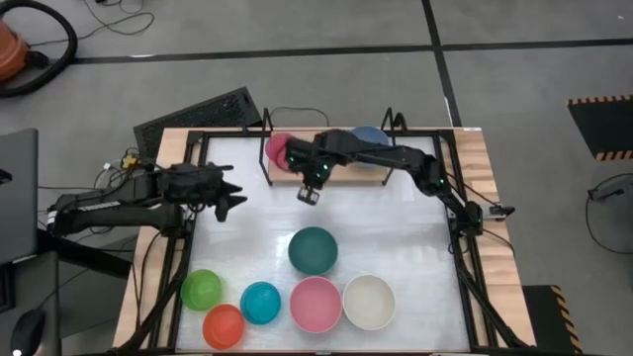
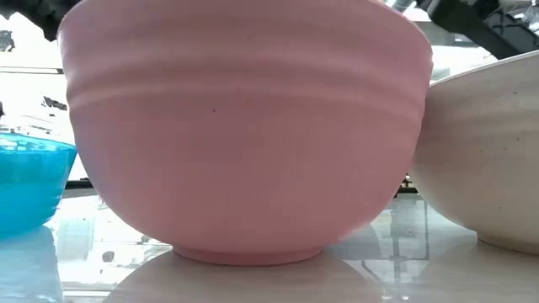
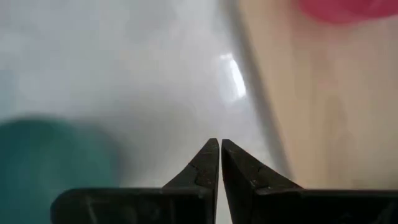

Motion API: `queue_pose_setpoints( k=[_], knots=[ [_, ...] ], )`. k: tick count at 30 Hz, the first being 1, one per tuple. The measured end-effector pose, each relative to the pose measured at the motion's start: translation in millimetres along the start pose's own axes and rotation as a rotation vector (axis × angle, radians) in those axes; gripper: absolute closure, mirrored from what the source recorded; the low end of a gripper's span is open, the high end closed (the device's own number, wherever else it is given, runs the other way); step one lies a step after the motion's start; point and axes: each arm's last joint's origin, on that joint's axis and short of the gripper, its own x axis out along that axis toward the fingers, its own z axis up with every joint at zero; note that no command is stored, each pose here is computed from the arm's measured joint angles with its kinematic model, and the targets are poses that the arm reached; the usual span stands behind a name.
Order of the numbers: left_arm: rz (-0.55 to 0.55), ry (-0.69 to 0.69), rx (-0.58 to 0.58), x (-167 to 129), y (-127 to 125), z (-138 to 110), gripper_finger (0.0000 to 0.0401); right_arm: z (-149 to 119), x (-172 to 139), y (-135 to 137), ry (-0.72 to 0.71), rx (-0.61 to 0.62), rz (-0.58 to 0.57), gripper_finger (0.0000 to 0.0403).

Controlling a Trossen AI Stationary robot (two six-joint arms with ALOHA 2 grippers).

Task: Place and stack bowls onto a shelf
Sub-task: Stack the large green bowl on top of the large blue bowl on the shelf

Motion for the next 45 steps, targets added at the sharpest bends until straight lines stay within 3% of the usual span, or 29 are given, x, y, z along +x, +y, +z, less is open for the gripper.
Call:
queue_pose_setpoints(
  k=[4,8,15,19,27,31,37,40,45],
  knots=[
    [-0.046,0.047,-0.006,0,-1,-2,0.0202,-16,-6,37,0.078,-0.059,0.028,0.0334],
    [-0.095,0.069,0.008,0,-2,-3,0.0202,-35,-5,71,0.182,-0.117,0.030,0.0288],
    [-0.096,0.059,0.025,0,-3,-2,0.0202,-47,-6,98,0.192,-0.124,-0.028,0.0199],
    [-0.100,0.044,0.048,0,-3,-1,0.0202,-45,-6,92,0.172,-0.112,-0.102,0.0180],
    [-0.073,0.031,0.070,0,-2,-1,0.0202,-46,17,72,0.233,-0.068,-0.113,0.0184],
    [-0.061,0.025,0.070,0,-2,-1,0.0202,-56,15,66,0.260,-0.066,-0.121,0.0184],
    [-0.054,0.034,0.070,0,-1,-1,0.0202,-73,-7,48,0.107,0.028,-0.081,0.0184],
    [-0.048,0.036,0.070,0,-1,-2,0.0202,-84,-11,40,-0.007,0.136,-0.044,0.0184],
    [-0.007,-0.004,0.070,0,0,1,0.0202,-97,-6,48,-0.175,0.220,0.094,0.0184]
  ],
)
